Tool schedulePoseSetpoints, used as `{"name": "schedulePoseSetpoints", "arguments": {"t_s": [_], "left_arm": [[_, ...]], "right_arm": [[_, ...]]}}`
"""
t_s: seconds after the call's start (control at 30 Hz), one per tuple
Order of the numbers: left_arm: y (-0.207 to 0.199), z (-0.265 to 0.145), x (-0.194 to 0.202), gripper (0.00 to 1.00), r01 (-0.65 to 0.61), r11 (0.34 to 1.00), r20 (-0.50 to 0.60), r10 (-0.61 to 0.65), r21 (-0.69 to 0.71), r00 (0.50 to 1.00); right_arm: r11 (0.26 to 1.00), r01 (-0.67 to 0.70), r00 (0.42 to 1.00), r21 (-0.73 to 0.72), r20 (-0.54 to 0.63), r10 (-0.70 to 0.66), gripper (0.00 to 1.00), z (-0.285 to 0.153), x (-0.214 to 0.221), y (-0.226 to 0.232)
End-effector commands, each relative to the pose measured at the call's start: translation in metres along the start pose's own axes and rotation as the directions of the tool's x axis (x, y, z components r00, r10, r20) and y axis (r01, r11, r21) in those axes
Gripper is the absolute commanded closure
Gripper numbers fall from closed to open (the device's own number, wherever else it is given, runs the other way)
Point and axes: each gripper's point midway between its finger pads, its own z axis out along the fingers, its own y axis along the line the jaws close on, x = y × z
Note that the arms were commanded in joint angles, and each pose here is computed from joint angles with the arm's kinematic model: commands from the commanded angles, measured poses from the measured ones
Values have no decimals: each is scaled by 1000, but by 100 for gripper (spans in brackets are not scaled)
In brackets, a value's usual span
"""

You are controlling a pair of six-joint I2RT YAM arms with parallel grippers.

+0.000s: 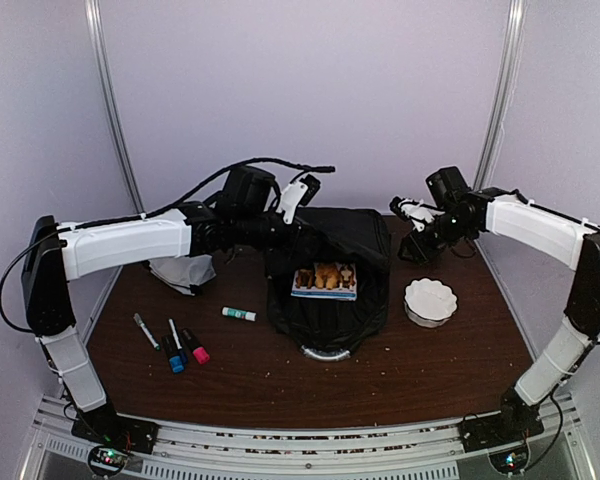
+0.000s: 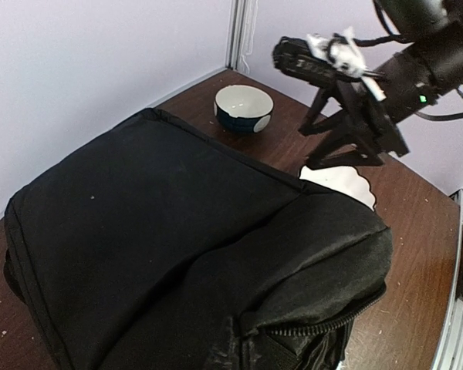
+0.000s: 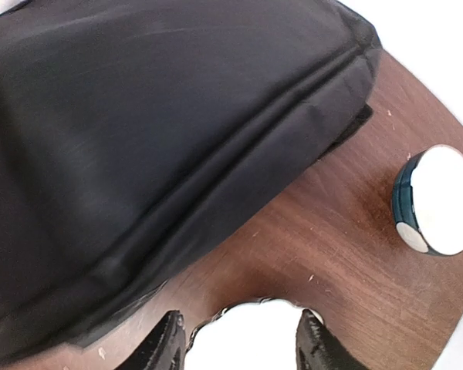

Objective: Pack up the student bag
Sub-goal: Place the largest pocket of the bag in the student bag.

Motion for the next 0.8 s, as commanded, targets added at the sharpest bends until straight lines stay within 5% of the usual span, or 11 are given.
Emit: {"name": "schedulePoseSetpoints", "arguments": {"t_s": [0.0,0.77], "left_arm": [[-6,-8,-26,100,-18,999,104,14,39,994],[-17,4,26,100,-21,998,-7,22,66,1000]], "right_arm": [[984,-146,989,101,11,146,49,21,-21,-36],[860,-433,899,-272,-199,390,45,137,-44,-16]]}}
